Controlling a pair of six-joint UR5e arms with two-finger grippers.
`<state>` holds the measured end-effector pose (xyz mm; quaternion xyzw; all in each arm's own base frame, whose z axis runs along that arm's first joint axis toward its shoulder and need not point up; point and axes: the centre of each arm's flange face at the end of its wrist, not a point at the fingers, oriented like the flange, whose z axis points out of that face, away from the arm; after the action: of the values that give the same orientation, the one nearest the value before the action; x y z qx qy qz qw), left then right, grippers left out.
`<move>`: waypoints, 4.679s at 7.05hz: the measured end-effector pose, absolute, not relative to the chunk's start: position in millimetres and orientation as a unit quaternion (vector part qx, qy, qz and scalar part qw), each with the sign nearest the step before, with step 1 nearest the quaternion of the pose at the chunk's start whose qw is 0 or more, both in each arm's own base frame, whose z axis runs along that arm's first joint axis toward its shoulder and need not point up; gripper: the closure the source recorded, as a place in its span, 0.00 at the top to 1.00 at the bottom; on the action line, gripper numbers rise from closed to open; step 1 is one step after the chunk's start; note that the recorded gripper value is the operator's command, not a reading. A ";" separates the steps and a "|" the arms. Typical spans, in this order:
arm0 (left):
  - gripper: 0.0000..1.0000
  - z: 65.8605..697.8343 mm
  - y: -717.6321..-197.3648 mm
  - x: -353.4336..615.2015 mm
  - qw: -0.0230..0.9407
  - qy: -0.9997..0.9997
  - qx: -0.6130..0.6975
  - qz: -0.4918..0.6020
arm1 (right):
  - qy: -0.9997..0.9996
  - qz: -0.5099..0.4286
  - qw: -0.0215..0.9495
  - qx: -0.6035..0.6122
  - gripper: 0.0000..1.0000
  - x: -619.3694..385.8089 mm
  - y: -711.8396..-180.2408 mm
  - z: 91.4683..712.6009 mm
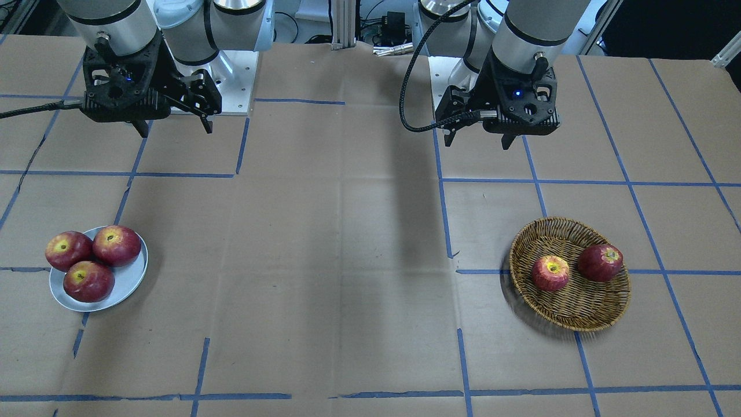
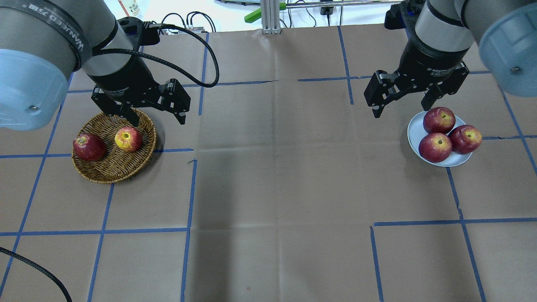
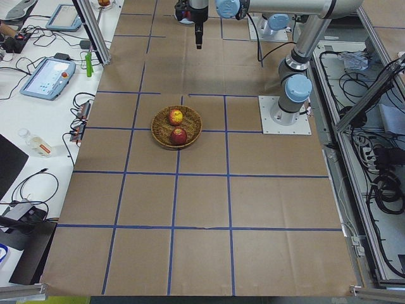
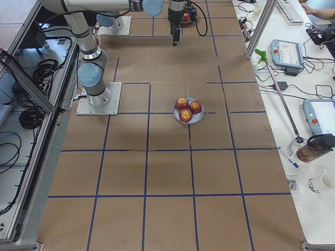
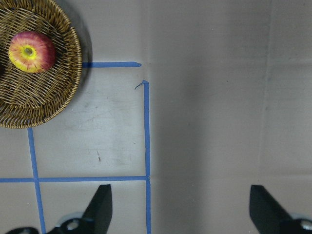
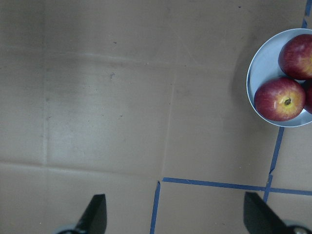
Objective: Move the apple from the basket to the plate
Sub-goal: 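Raise the left gripper slightly above the wicker basket, then lower the left gripper into the basket over the yellow-red apple, then close the left gripper on the yellow-red apple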
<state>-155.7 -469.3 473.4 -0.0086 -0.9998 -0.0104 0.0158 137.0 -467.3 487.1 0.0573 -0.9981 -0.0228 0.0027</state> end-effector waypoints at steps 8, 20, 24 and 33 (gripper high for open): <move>0.99 468.1 -477.8 -137.4 0.016 -0.996 -0.089 -0.011 | -0.998 -0.023 0.002 0.057 1.00 137.1 -467.3 487.1; 0.99 247.7 -603.4 60.4 0.028 -0.983 -0.178 -0.025 | -0.998 -0.023 0.002 0.057 1.00 137.1 -467.3 487.1; 0.99 212.3 -600.0 59.7 0.038 -0.983 -0.175 -0.044 | -0.998 -0.023 0.002 0.057 1.00 137.1 -467.3 487.1; 0.57 188.3 -600.5 67.4 0.004 -0.985 -0.164 -0.059 | -0.998 -0.023 0.003 0.057 1.00 137.0 -467.2 487.0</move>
<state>67.4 -600.5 188.3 -0.1644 -0.9846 -0.0591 0.0037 137.0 -467.2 487.0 0.0573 -0.9981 -0.0233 0.0027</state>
